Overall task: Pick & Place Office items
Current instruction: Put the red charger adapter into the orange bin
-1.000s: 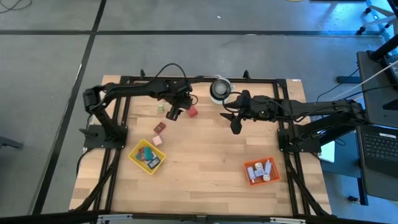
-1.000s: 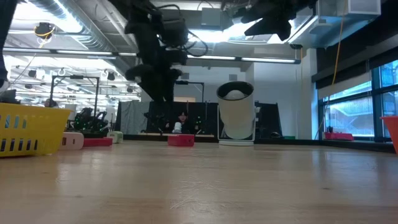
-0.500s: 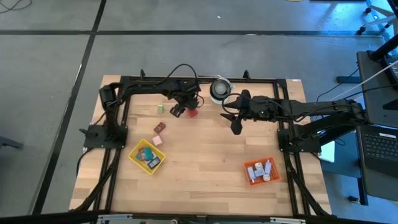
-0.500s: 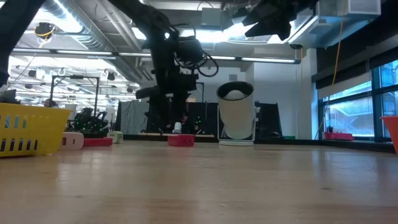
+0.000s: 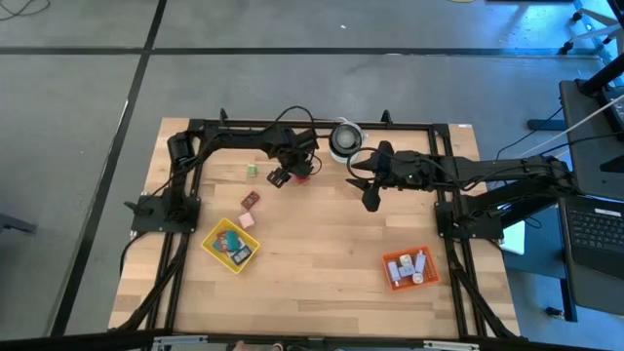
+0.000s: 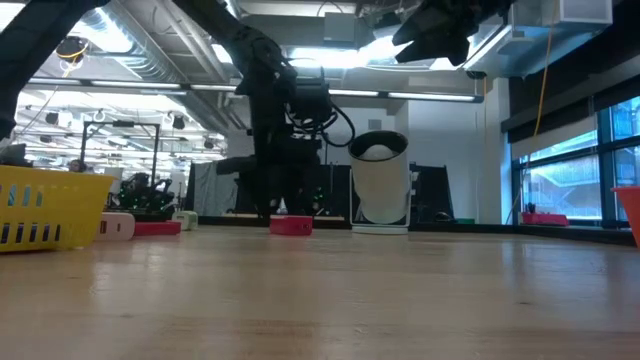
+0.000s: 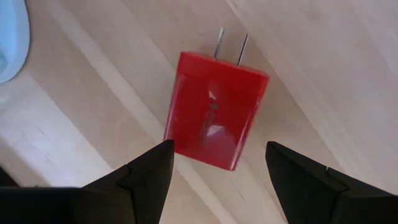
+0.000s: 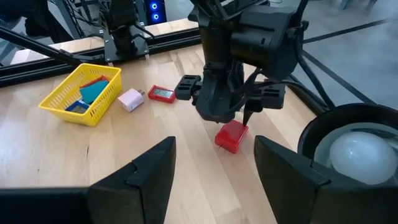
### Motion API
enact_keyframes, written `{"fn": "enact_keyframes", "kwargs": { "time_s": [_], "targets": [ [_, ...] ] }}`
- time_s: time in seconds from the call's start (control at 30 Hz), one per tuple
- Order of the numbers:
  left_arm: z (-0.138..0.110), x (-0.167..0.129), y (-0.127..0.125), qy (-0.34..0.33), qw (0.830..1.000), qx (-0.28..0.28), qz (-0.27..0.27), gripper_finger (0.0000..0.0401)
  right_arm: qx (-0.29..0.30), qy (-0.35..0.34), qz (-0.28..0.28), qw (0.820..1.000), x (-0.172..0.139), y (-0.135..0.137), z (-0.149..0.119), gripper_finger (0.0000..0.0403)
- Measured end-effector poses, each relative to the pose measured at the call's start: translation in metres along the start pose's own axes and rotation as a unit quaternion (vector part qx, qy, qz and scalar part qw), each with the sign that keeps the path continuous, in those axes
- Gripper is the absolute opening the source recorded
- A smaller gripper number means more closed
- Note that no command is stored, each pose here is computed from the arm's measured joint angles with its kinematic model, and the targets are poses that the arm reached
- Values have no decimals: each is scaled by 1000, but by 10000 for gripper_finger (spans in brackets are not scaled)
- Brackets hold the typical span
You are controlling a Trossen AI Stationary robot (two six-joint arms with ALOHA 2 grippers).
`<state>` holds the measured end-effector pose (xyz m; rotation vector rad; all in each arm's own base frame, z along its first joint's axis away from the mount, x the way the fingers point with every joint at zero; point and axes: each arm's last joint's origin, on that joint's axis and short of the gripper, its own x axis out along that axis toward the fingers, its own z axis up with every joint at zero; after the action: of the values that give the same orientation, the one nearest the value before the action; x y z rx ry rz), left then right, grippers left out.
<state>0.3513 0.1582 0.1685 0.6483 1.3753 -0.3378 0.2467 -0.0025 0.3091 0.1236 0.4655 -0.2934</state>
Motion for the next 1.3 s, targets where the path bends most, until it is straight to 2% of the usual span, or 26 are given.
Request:
{"fn": "enact_keyframes", "kwargs": {
  "time_s": [0.2,0.37,0.63,0.73,0.93,1.17,1.3],
  "targets": [
    [0,0,2,7,1000,11,17,250,-4,1,3,1000,0,0,0,220],
    [9,-1,4,-33,999,20,29,249,-14,4,20,1000,0,1,0,220],
    [12,13,1,-46,999,16,1,249,-14,5,24,1000,0,1,0,220],
    [14,24,0,-35,999,23,-4,249,-14,5,27,1000,0,2,0,220],
    [18,28,-2,-15,999,29,4,249,-14,5,27,1000,0,2,0,220],
    [20,23,-3,-5,1000,0,14,230,-15,5,27,1000,0,2,0,220],
    [18,18,-2,21,999,-22,18,219,-15,7,34,999,0,2,-1,220]
  ]
}}
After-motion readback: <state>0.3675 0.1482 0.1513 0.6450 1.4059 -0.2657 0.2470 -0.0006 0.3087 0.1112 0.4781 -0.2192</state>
